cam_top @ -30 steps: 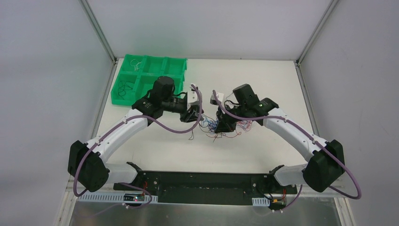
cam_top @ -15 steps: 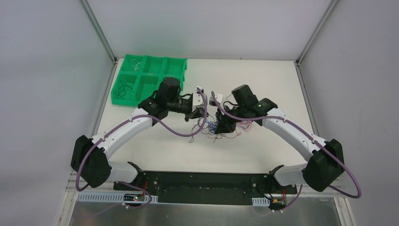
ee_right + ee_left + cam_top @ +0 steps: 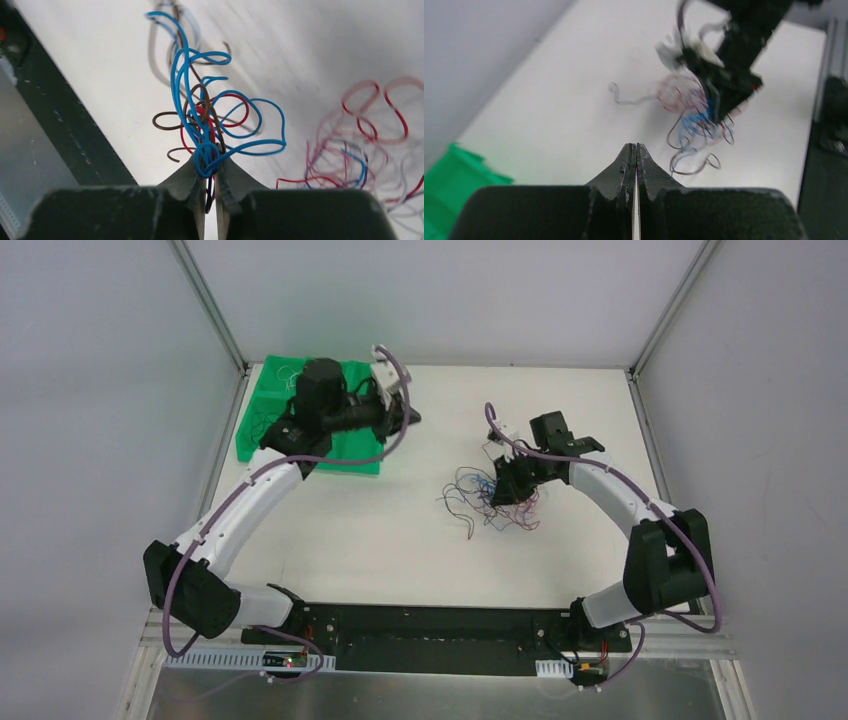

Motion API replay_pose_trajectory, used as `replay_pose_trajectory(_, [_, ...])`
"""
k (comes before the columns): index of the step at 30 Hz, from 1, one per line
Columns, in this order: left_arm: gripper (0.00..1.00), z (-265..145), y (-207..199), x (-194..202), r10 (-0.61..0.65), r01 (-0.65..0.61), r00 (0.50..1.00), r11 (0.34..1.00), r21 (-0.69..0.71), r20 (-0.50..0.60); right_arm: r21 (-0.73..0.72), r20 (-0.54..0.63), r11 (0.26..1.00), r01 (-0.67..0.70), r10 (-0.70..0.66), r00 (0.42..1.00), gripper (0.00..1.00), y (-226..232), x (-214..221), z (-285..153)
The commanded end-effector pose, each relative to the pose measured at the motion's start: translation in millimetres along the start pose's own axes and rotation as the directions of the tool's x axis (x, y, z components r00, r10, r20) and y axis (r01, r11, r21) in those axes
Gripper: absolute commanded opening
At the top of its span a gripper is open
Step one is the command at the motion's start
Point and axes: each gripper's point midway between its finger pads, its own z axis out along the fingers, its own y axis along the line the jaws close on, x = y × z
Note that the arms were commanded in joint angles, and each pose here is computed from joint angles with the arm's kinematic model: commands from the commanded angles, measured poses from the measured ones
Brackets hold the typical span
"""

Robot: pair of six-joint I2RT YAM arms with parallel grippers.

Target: Untangle the cables

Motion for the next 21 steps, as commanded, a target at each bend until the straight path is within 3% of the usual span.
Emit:
replay_pose_trajectory(1, [0.00, -39, 48, -108, 0.044, -0.004, 0.976, 0.982, -0.187, 0.212, 0.101, -0.176, 0.989, -0.103, 0.120, 0.977, 0.11, -40, 62, -1])
replay_pose_trajectory(6, [0.00, -65, 69, -148, 0.061, 0.007, 0.963, 0.968, -0.250, 0.263, 0.130, -0.210, 0.978, -0.163, 0.188, 0.959, 0.11, -66, 79, -10])
replay_pose_trajectory(9, [0.00, -61, 60, -123, 0.033, 0.002, 0.984, 0.981, -0.193, 0.175, 0.096, -0.126, 0.978, -0.187, 0.198, 0.972, 0.04, -64, 55, -18])
replay_pose_trajectory(13, [0.63, -44, 46, -48, -0.166, 0.174, 0.984, 0.976, -0.134, 0.069, 0.028, 0.020, 0.981, -0.190, 0.189, 0.982, 0.00, -48, 7, -27])
replay_pose_trajectory(17, [0.87, -16, 34, 43, -0.405, 0.389, 0.910, 0.907, -0.160, -0.086, -0.003, 0.029, 0.980, -0.198, 0.198, 0.980, 0.00, -34, -9, -26])
replay_pose_trajectory(21, [0.99, 32, 8, 96, -0.546, 0.532, 0.815, 0.838, -0.124, -0.194, -0.009, 0.014, 0.974, -0.225, 0.225, 0.974, 0.00, -33, -6, -22])
